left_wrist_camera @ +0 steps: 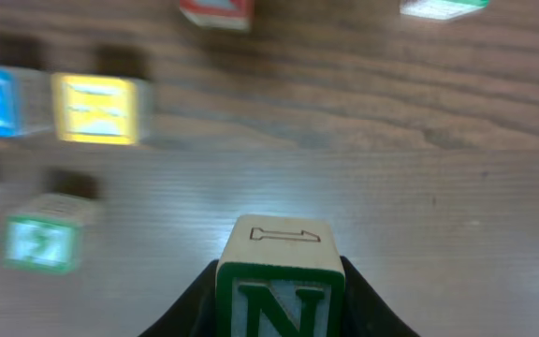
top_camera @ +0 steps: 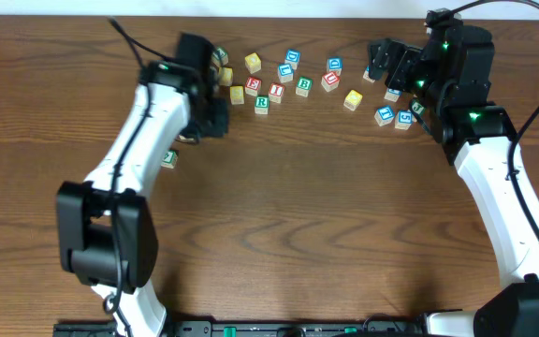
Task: Spell out NEURIPS
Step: 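Carry the green N block forward and set it down on the table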
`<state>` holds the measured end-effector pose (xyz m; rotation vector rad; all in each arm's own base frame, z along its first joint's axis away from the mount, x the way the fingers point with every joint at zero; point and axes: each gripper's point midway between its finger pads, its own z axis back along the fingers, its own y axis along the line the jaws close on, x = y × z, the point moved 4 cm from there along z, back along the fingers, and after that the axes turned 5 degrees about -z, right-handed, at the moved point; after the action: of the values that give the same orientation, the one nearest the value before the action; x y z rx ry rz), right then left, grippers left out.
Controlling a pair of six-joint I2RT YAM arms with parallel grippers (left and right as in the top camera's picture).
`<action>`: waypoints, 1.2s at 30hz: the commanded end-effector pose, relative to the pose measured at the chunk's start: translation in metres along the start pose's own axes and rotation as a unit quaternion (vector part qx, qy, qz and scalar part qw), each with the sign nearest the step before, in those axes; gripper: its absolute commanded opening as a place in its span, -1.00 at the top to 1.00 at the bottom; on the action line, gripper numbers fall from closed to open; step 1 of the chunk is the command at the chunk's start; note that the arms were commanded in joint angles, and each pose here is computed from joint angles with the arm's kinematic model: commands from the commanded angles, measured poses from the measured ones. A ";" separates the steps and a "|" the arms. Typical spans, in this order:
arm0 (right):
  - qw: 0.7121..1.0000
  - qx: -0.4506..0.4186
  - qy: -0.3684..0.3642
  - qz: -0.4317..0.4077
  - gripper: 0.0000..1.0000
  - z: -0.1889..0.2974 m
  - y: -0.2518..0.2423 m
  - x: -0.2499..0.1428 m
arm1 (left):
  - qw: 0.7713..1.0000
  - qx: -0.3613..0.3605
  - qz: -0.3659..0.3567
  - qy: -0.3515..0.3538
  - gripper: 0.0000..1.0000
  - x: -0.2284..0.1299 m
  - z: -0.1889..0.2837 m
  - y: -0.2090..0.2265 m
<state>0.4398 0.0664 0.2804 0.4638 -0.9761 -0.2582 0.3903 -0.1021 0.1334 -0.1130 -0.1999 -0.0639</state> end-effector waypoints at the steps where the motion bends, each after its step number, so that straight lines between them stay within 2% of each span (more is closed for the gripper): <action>1: 1.000 0.002 -0.009 -0.002 -0.99 0.003 0.005 0.006 | 1.000 0.001 0.021 0.019 0.57 -0.012 -0.030 -0.012; 8: 1.000 0.002 -0.009 -0.004 -0.98 0.003 0.005 0.006 | 1.000 -0.012 0.012 -0.012 0.57 0.002 -0.059 -0.034; 15: 1.000 0.002 -0.009 -0.004 -0.98 0.003 0.005 0.006 | 1.000 -0.010 -0.009 -0.001 0.56 -0.004 -0.081 -0.051; 30: 1.000 0.002 -0.009 -0.004 -0.99 0.003 0.004 0.006 | 0.999 0.005 -0.008 0.034 0.56 -0.017 -0.093 -0.047; 36: 1.000 0.002 -0.009 -0.004 -0.99 0.003 0.005 0.006 | 0.999 0.026 -0.010 0.022 0.46 -0.013 -0.093 -0.041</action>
<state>0.4398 0.0664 0.2804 0.4640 -0.9760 -0.2585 0.3912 -0.1601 0.0501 -0.1001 -0.1583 -0.0949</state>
